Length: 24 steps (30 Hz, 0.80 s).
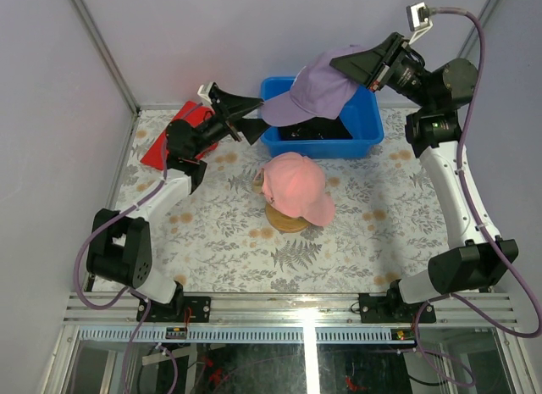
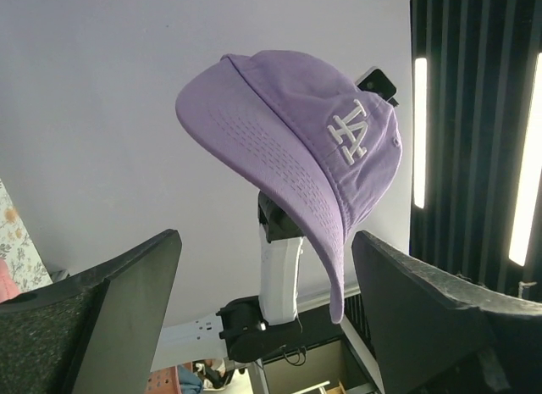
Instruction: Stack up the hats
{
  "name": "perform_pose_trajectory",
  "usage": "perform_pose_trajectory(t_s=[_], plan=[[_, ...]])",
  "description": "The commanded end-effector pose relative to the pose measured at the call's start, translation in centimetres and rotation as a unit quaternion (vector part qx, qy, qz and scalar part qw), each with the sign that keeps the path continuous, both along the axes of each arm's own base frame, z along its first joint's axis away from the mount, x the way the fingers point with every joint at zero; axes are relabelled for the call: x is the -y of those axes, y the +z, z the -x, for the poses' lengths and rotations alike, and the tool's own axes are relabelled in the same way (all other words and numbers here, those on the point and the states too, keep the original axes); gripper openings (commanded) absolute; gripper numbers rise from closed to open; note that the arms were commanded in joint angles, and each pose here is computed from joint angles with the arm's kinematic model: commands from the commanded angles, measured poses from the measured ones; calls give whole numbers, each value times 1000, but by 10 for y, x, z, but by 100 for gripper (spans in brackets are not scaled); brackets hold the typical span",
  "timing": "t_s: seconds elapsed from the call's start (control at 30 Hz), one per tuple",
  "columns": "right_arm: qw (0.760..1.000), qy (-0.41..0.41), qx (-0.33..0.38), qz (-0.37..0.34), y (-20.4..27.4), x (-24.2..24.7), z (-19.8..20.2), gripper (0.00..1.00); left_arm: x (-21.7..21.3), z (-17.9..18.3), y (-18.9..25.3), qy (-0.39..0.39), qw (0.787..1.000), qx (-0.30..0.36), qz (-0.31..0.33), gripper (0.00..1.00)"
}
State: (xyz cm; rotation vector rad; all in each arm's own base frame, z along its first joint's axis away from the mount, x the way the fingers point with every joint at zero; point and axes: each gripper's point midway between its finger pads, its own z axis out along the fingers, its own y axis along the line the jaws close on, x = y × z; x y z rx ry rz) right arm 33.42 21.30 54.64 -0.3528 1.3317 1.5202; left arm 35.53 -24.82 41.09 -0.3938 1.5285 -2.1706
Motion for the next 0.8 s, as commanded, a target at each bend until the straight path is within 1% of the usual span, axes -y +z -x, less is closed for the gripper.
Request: perform_pose_trajectory(t_s=[0.0,0.1,0.17,0.23,0.27,0.33,0.47,0.5,0.53,0.6,0.67,0.77], plan=[[999,8,36,-7,12,3,19,0,4,3,19,2,999,37,20,82],[1000,14,27,-2,4,2,22,0,11,2,19,-4,999,34,25,80],[1000,17,23,2,0,2,24,0,15,1,21,-9,999,35,31,74],[1000,19,18,4,-5,1,25,0,19,0,20,-15,999,33,35,60],[1000,21,16,5,-7,2,25,0,21,-1,21,-17,999,32,36,50],[1000,25,15,7,-9,1,27,0,27,0,22,-25,998,32,38,37],[999,29,6,11,-14,0,27,0,33,-2,21,-34,998,30,49,2],[999,30,1,15,-18,0,25,1,33,-3,20,-34,998,31,53,0],[999,28,-6,20,-20,0,23,8,32,-4,21,-32,997,33,59,0],[999,10,-22,36,-29,1,15,33,33,-8,24,-24,997,43,58,0],[998,-16,-31,56,-34,4,9,52,34,-17,24,-7,998,51,43,0],[992,-78,-38,93,-41,13,-2,70,33,-30,27,28,997,66,23,0]])
